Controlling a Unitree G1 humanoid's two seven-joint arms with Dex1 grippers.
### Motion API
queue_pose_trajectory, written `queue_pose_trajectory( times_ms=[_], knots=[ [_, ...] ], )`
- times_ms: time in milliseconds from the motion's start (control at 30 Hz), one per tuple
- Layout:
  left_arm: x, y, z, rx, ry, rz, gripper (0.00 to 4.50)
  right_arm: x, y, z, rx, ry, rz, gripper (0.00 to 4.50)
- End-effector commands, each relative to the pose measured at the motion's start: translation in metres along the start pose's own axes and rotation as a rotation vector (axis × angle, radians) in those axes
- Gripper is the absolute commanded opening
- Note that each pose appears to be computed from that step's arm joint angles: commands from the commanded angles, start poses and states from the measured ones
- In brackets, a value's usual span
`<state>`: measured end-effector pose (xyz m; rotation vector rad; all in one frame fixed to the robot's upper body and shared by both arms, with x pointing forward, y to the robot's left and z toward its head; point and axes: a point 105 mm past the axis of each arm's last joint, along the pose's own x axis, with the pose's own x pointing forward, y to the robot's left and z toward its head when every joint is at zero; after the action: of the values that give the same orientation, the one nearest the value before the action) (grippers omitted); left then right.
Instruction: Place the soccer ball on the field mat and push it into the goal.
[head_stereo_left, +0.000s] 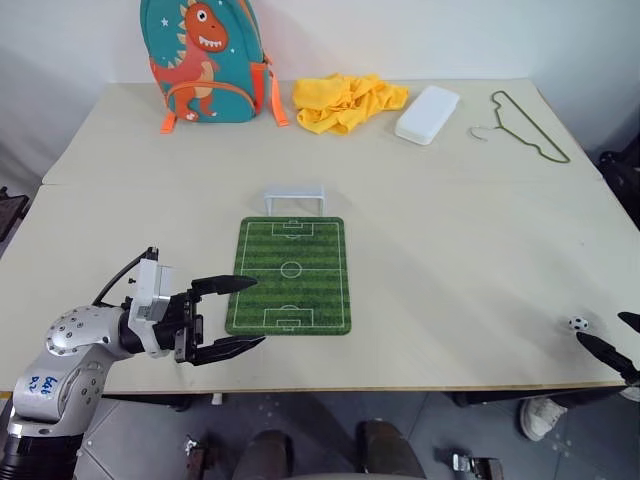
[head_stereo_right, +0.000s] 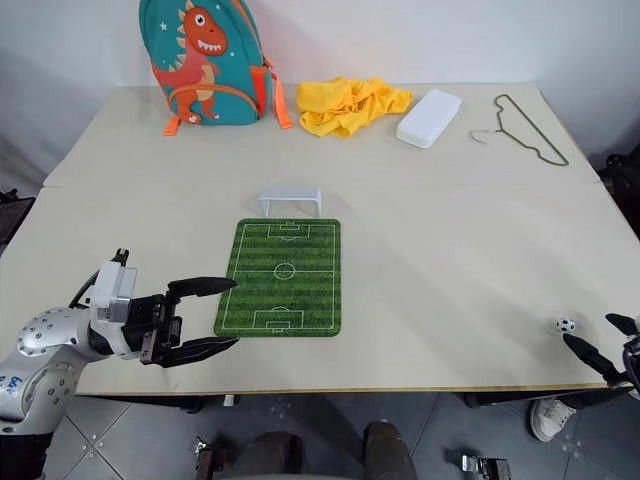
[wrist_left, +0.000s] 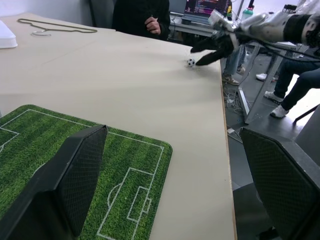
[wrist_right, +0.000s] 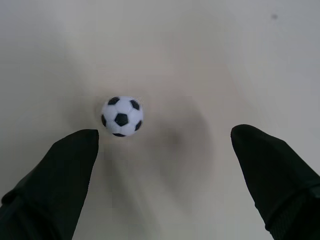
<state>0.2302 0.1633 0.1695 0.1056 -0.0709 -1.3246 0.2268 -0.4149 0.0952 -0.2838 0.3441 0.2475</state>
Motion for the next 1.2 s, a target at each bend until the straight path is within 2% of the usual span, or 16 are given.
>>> queue_pose_trajectory(
  times_ms=[33, 333, 433, 733, 867, 967, 1067, 1200],
  knots=[
    [0.001, -0.004, 0.008, 0.035, -0.008, -0.015, 4.5, 0.002, -0.001, 0.007, -0.053, -0.011, 0.025, 4.46],
    [-0.004, -0.004, 0.009, 0.037, 0.001, -0.005, 4.5, 0.011, 0.007, 0.008, -0.052, -0.029, 0.066, 4.46],
    [-0.004, -0.003, 0.01, 0.036, -0.002, -0.006, 4.5, 0.013, 0.008, 0.008, -0.046, -0.035, 0.066, 3.88],
    [-0.006, -0.004, 0.009, 0.035, 0.002, -0.024, 4.5, 0.018, 0.018, 0.015, -0.038, -0.075, 0.129, 0.85],
    [-0.012, -0.003, 0.007, 0.034, -0.003, -0.005, 4.5, 0.023, 0.032, 0.041, -0.051, -0.177, 0.228, 0.85],
    [-0.027, 0.001, -0.001, 0.053, 0.026, 0.058, 4.5, 0.04, 0.07, 0.085, -0.188, -0.258, 0.444, 0.85],
    [-0.041, 0.0, -0.008, 0.061, 0.049, 0.094, 4.5, 0.059, 0.123, 0.125, -0.263, -0.347, 0.673, 0.85],
    [-0.062, -0.005, -0.021, 0.035, 0.087, 0.172, 4.5, 0.078, 0.216, 0.167, -0.357, -0.427, 0.976, 0.85]
  ],
)
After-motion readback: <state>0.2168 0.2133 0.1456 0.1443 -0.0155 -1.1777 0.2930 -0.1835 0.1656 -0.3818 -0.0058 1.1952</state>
